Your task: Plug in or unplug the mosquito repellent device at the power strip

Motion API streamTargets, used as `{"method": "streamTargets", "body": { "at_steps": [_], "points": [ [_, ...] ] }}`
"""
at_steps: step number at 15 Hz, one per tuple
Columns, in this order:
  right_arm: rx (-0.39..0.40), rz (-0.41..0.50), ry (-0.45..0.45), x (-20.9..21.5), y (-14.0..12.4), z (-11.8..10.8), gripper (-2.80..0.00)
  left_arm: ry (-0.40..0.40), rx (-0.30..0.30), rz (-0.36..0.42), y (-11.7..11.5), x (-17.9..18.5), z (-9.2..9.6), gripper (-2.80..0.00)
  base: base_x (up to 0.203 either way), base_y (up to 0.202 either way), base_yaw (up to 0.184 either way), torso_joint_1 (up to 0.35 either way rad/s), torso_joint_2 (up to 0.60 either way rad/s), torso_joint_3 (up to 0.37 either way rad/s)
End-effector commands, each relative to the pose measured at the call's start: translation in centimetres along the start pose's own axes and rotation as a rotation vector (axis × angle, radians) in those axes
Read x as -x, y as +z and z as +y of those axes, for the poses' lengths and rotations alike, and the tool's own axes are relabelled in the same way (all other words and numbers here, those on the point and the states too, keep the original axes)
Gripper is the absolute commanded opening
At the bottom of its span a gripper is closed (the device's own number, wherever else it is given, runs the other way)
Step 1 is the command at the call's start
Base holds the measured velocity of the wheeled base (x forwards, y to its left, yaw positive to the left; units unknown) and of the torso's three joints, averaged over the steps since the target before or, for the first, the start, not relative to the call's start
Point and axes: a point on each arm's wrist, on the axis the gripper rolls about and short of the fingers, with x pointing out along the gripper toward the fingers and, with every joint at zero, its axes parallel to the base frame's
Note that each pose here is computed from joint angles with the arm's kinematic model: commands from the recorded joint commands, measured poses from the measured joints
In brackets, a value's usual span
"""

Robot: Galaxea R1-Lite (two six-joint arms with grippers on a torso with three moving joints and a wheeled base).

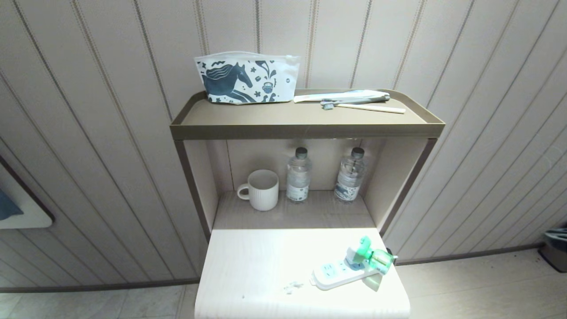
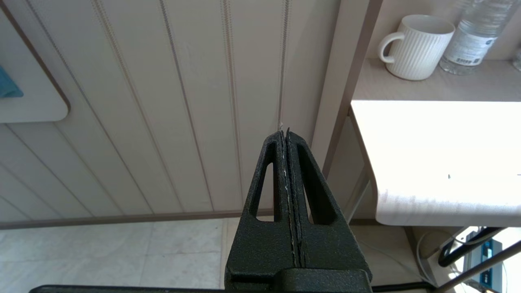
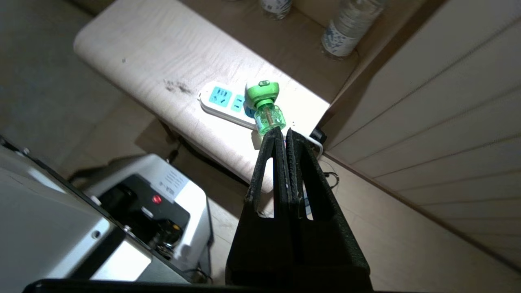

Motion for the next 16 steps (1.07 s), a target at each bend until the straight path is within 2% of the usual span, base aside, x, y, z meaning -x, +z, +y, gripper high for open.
{"method": "streamTargets", "body": {
  "at_steps": [1,4,6,8,10,11,13,16],
  "points": [
    [-0.11,-0.155,-0.13,5.7,-4.0,0.5,-2.8,0.0,0.005,0.001,0.0,0.0,0.0,-2.8,0.0,0.0,0.0,0.0,0.0,0.0],
    [-0.205,-0.146,-0.375,6.6,-10.5,2.8,-2.8,0.0,0.008,0.001,0.0,0.0,0.0,-2.8,0.0,0.0,0.0,0.0,0.0,0.0],
    [-0.262,-0.072,-0.467,5.1,-13.2,3.3,-2.8,0.0,0.008,0.001,0.0,0.0,0.0,-2.8,0.0,0.0,0.0,0.0,0.0,0.0],
    [-0.272,-0.043,-0.483,3.1,-14.9,3.1,-2.8,0.0,0.008,0.001,0.0,0.0,0.0,-2.8,0.0,0.0,0.0,0.0,0.0,0.0],
    [-0.261,-0.088,-0.488,1.7,-15.6,2.9,-2.8,0.0,0.008,0.001,0.0,0.0,0.0,-2.8,0.0,0.0,0.0,0.0,0.0,0.0],
    [-0.247,-0.072,-0.473,0.3,-17.1,2.8,-2.8,0.0,0.008,0.001,0.0,0.0,0.0,-2.8,0.0,0.0,0.0,0.0,0.0,0.0],
    [-0.213,-0.053,-0.409,-1.7,-19.8,3.1,-2.8,0.0,0.008,0.001,0.0,0.0,0.0,-2.8,0.0,0.0,0.0,0.0,0.0,0.0],
    [-0.184,-0.072,-0.297,-2.8,-21.4,3.4,-2.8,0.001,0.008,0.001,0.0,0.0,0.0,-2.8,0.0,0.0,0.0,0.0,0.0,0.0]
  ]
}}
